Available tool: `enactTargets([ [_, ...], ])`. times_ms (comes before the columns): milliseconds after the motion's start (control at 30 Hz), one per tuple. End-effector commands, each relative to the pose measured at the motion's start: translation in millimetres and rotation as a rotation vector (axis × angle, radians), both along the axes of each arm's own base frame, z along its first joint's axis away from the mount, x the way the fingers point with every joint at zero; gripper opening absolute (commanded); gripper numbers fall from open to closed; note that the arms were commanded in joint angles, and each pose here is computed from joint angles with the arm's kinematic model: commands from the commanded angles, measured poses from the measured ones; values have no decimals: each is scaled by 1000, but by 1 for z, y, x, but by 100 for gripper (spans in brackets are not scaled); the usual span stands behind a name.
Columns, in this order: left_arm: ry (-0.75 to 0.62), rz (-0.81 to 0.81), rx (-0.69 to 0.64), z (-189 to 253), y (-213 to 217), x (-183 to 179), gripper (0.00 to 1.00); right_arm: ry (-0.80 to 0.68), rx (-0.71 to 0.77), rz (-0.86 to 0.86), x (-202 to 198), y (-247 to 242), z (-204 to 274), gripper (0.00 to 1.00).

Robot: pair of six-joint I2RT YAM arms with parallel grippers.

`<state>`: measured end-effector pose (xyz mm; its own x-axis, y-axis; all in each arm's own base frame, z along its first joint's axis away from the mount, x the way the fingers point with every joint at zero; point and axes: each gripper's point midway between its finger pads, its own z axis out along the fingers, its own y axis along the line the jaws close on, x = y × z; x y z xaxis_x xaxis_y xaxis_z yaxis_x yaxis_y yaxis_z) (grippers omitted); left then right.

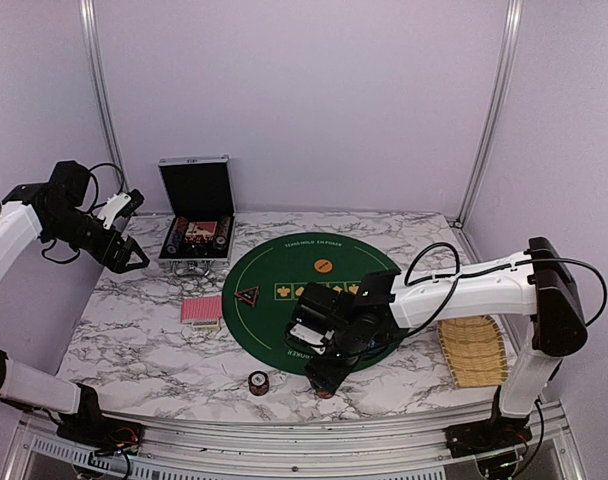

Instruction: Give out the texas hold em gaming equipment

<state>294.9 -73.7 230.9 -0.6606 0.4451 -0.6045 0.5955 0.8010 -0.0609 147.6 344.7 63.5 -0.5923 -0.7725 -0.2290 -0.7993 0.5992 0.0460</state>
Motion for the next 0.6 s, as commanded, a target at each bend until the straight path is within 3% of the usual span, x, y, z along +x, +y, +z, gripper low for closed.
enactTargets([
  [0, -1, -12, 4, 6, 0, -5, 99, -4, 7, 14, -1, 5, -4, 67],
  [333, -5, -13, 10, 6, 0, -6, 99, -4, 5, 12, -1, 4, -6, 59],
  [567, -4, -15, 15, 5, 1, -7, 99, -10, 16, 12, 0, 7, 1, 42],
])
